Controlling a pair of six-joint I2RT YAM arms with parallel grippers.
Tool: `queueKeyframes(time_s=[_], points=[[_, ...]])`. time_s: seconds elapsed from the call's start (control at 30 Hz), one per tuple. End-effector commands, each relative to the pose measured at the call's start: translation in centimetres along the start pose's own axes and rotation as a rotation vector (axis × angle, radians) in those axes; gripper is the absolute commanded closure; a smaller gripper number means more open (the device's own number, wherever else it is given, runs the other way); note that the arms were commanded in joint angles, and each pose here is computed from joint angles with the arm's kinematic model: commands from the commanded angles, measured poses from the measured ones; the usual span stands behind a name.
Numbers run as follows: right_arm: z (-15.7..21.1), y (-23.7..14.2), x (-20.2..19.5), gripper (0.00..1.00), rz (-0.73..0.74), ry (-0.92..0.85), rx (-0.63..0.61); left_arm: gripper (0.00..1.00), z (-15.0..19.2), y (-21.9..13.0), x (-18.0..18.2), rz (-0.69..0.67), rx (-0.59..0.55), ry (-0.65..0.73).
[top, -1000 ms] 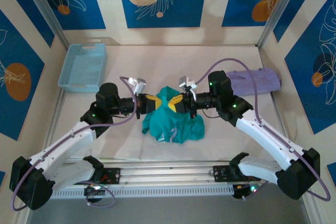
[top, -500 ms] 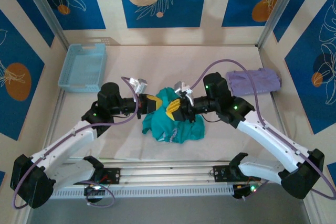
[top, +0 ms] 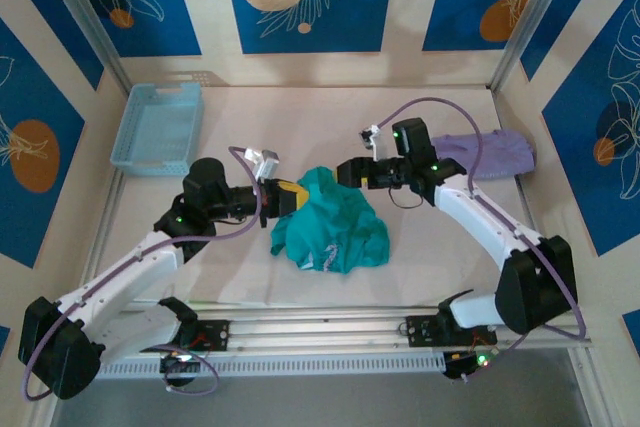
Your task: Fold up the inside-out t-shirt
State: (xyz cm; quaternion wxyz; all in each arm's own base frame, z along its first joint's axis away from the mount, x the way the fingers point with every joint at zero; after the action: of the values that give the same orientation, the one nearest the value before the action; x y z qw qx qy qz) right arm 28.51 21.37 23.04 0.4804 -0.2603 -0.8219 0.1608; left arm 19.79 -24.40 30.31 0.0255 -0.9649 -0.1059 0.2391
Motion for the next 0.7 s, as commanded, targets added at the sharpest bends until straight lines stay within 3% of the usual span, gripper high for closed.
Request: queueKeyframes(time_s=[0.0, 0.13, 0.27, 0.33, 0.53, 0.67], points=[[-0.6, -0.2, 3.3, 0.32, -0.133, -0.004, 0.019, 1.00, -0.3, -0.4, -0.4, 0.021, -0.016, 0.054], [-0.2, 1.0, 3.5, 0.33, -0.150, 0.000, 0.072, 1.00, -0.3, -0.3, -0.4, 0.021, -0.015, 0.054], [0.6, 2.5, 3.2, 0.43, -0.163, 0.029, 0.139, 1.00, -0.3, -0.4, -0.4, 0.019, -0.015, 0.056], [0.7, 2.7, 3.3, 0.53, -0.167, 0.029, 0.149, 1.00, -0.3, -0.5, -0.4, 0.011, -0.017, 0.058], [-0.3, 0.5, 4.0, 0.96, -0.153, -0.024, 0.071, 1.00, -0.3, -1.0, -0.1, -0.041, -0.029, 0.070], [-1.4, -2.4, 4.8, 1.00, -0.133, -0.106, -0.072, 1.00, 0.0, -1.3, 0.1, -0.074, -0.036, 0.075]])
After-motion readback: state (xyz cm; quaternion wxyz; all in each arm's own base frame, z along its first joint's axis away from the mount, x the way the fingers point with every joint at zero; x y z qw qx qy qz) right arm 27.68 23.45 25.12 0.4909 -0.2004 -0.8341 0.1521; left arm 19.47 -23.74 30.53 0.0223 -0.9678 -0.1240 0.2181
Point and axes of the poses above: each hand's point on the last joint's axis, 136 mm out from that joint toward the fingers, its own y axis out along the fingers, its own x axis along the line the jaws close on, z = x × y, the point moved 4 cm from there along -y, back along the fingers, and after that the axes turned 2 degrees about y, right-handed, at the moved point
